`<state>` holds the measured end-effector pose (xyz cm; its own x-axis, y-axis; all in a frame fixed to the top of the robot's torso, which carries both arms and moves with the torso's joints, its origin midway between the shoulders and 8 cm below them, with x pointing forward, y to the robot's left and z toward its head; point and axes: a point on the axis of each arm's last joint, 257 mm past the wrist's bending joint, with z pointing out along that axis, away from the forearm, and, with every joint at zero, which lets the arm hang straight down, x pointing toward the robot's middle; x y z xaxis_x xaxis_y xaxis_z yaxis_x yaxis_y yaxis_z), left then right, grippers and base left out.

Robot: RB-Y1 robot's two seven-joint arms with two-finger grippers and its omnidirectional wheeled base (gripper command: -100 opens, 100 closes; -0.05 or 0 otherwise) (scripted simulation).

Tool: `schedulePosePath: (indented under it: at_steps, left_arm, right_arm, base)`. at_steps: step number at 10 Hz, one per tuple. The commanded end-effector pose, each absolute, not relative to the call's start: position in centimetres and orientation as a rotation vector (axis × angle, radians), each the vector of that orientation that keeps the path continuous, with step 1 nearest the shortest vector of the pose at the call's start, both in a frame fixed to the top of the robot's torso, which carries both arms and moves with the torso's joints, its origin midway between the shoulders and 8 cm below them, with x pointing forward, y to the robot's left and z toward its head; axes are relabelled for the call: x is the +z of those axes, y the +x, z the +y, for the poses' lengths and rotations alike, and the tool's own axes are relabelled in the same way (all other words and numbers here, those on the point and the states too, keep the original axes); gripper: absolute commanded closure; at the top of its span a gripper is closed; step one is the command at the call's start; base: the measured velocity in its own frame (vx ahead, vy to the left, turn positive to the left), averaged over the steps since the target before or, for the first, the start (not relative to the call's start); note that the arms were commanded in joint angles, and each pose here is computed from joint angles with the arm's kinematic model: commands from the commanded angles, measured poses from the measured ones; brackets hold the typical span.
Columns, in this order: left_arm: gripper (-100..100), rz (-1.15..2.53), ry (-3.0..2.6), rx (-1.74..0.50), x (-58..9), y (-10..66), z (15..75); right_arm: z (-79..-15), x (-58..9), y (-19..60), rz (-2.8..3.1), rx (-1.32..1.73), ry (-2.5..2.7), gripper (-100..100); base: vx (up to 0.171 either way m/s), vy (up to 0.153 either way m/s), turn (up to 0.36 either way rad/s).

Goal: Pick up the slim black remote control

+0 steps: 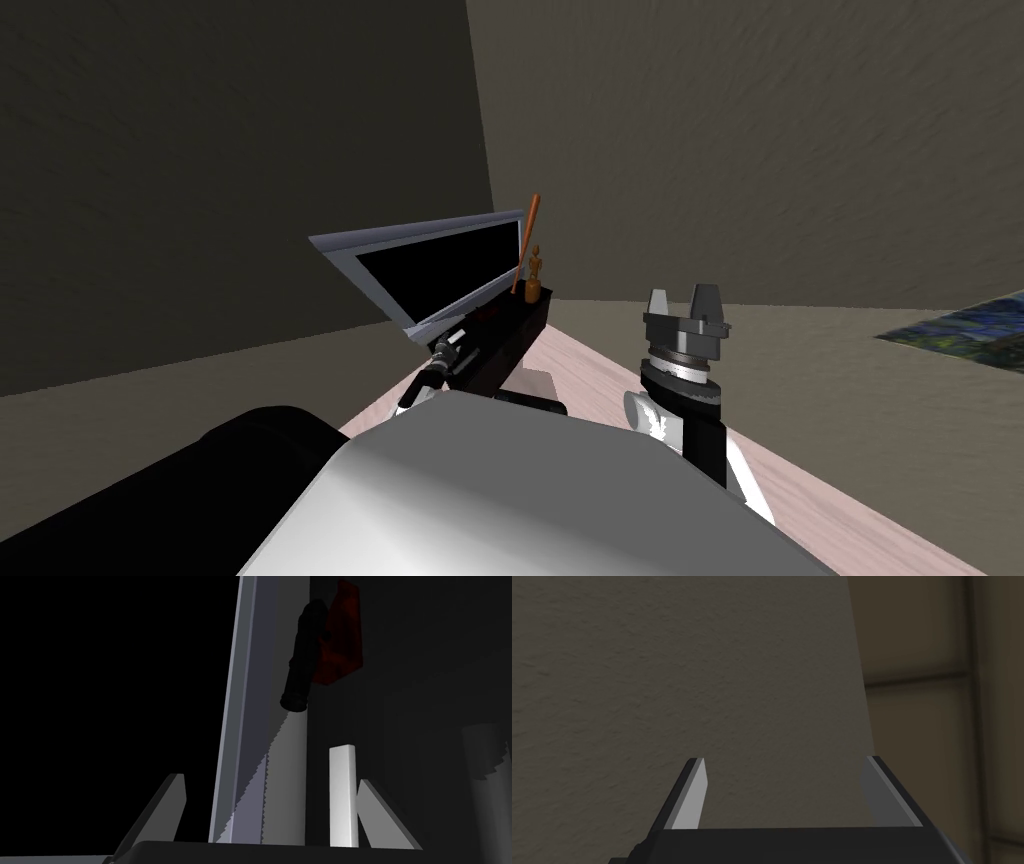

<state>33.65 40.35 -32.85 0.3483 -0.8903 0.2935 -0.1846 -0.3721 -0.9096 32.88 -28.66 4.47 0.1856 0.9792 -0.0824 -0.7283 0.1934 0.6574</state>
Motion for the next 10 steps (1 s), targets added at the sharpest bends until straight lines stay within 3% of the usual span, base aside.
schedulePosePath:
  at_steps: [1,10]
  left_arm:
    - [-100,0.95,-1.844,-1.049,-34.3,32.5,40.8]
    - [-100,0.855,-2.271,-0.824,-45.3,23.4,43.6]
  right_arm:
    - [-28.7,4.5,32.9,0.56,1.289,0.543,0]
    - [-28.7,4.5,32.9,0.56,1.289,0.543,0]
  base:
    - [0.074,0.003,-0.1]
    - [0.062,0.004,-0.147]
